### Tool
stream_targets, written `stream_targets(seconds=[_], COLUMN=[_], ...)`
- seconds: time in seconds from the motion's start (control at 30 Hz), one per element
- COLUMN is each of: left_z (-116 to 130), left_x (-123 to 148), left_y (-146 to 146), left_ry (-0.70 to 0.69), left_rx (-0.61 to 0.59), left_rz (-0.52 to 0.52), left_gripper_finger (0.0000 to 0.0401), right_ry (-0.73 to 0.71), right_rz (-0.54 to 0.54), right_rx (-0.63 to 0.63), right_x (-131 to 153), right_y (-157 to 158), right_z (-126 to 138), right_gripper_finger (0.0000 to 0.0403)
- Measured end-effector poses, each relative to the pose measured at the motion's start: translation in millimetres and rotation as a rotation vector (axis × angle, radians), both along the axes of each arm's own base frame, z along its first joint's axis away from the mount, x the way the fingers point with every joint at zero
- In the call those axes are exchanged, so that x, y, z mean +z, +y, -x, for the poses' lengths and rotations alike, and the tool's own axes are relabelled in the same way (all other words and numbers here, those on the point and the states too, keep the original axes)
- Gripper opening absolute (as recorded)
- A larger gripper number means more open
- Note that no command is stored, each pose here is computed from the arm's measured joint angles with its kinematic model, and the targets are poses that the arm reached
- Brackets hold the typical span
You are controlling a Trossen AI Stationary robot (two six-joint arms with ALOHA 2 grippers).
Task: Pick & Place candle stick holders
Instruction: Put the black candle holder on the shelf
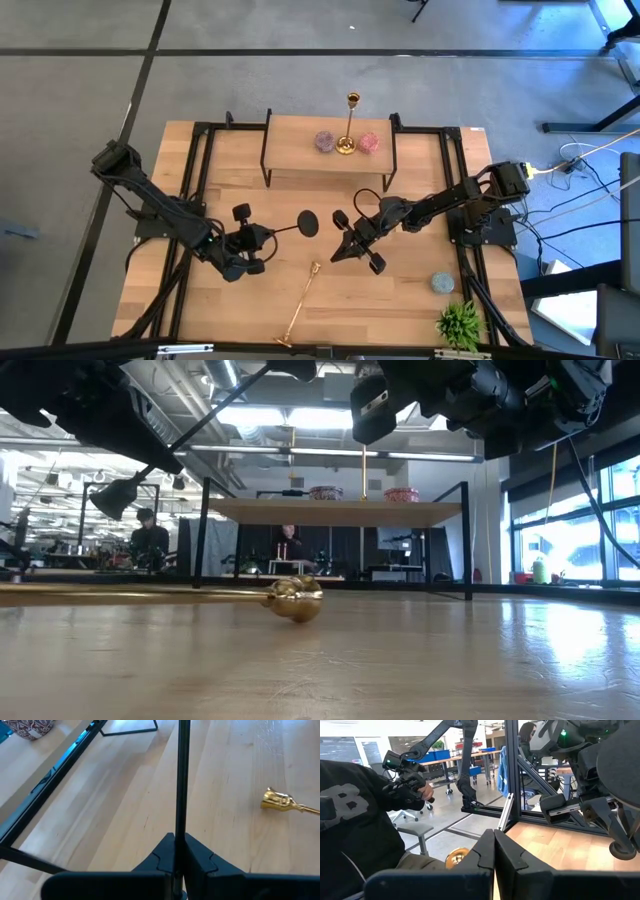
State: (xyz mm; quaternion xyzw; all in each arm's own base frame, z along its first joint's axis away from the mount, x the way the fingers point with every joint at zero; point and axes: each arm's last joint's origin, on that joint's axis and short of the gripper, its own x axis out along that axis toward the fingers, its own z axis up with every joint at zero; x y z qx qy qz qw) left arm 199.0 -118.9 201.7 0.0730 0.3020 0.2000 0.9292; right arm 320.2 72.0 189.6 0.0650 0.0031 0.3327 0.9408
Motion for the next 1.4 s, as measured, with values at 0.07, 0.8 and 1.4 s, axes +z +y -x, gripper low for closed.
stream_targets(seconds=[0.07, 0.8, 1.4], left_z=[0, 0, -9], left_x=[0, 0, 47], left_y=[0, 0, -19], left_ry=[0.000, 0.001, 0.113], left_rx=[0.000, 0.000, -0.258], left_rz=[0.000, 0.000, -0.080], left_gripper_finger=[0.0010, 0.0010, 0.0010], right_ry=[0.000, 0.000, 0.092], right_rz=[0.000, 0.000, -0.083], right_rx=[0.000, 0.001, -0.029], right_x=[0, 0, -2], right_y=[0, 0, -11], right_z=[0, 0, -2], right_gripper_finger=[0.0000, 0.0000, 0.0000])
